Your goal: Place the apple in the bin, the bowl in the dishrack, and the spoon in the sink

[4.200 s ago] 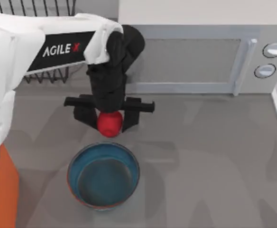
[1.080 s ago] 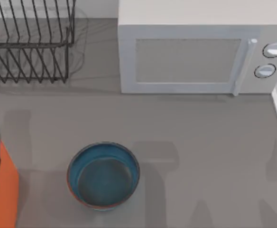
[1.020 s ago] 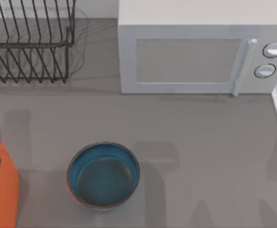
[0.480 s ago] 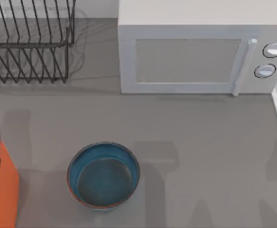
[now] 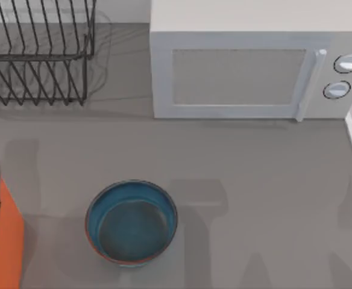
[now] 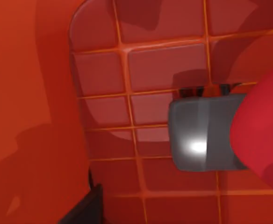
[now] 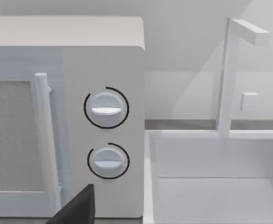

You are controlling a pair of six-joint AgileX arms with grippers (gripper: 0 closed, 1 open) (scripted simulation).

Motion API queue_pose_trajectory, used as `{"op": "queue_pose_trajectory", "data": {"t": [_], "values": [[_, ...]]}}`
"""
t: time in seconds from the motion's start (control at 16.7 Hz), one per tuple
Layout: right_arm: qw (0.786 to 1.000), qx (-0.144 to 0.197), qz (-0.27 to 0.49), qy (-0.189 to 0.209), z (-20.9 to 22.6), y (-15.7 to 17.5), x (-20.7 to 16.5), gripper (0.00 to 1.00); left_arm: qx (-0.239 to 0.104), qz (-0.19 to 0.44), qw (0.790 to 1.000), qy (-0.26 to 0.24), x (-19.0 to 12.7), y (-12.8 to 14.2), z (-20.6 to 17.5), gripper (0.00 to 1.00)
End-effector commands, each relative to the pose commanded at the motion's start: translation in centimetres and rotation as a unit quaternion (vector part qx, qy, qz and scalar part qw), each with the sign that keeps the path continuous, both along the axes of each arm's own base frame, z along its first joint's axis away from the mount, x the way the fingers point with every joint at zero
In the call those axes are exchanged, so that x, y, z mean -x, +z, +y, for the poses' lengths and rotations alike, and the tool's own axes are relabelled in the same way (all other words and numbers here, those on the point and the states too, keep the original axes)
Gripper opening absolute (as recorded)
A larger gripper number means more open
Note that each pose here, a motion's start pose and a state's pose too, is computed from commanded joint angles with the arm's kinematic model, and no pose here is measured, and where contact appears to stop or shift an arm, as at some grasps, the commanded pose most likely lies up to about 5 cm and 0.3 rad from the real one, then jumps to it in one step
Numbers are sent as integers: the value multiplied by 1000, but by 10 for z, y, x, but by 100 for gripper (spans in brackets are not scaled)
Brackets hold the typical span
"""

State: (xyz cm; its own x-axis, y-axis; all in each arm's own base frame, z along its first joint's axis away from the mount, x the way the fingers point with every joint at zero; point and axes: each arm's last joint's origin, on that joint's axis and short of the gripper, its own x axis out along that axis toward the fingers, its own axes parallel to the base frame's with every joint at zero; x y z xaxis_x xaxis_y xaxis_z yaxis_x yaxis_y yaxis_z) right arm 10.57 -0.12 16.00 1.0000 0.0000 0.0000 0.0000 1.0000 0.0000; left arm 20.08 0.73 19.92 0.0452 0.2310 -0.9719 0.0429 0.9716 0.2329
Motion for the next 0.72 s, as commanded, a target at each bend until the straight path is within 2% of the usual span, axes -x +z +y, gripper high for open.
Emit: {"op": "queue_pose_trajectory", "data": {"t": [0.06,0.18,0.36,0.54,0.72], "values": [[1000,0,0,0,0,0,0,100,24,-20,1000,3,1,11,-1,100],[1000,0,0,0,0,0,0,100,25,-29,999,2,2,12,-2,100],[1000,0,0,0,0,0,0,100,33,-86,996,2,11,14,-2,100],[1000,0,0,0,0,0,0,100,46,-176,983,1,29,11,-3,100],[1000,0,0,0,0,0,0,100,59,-292,955,-7,51,4,-4,100]]}}
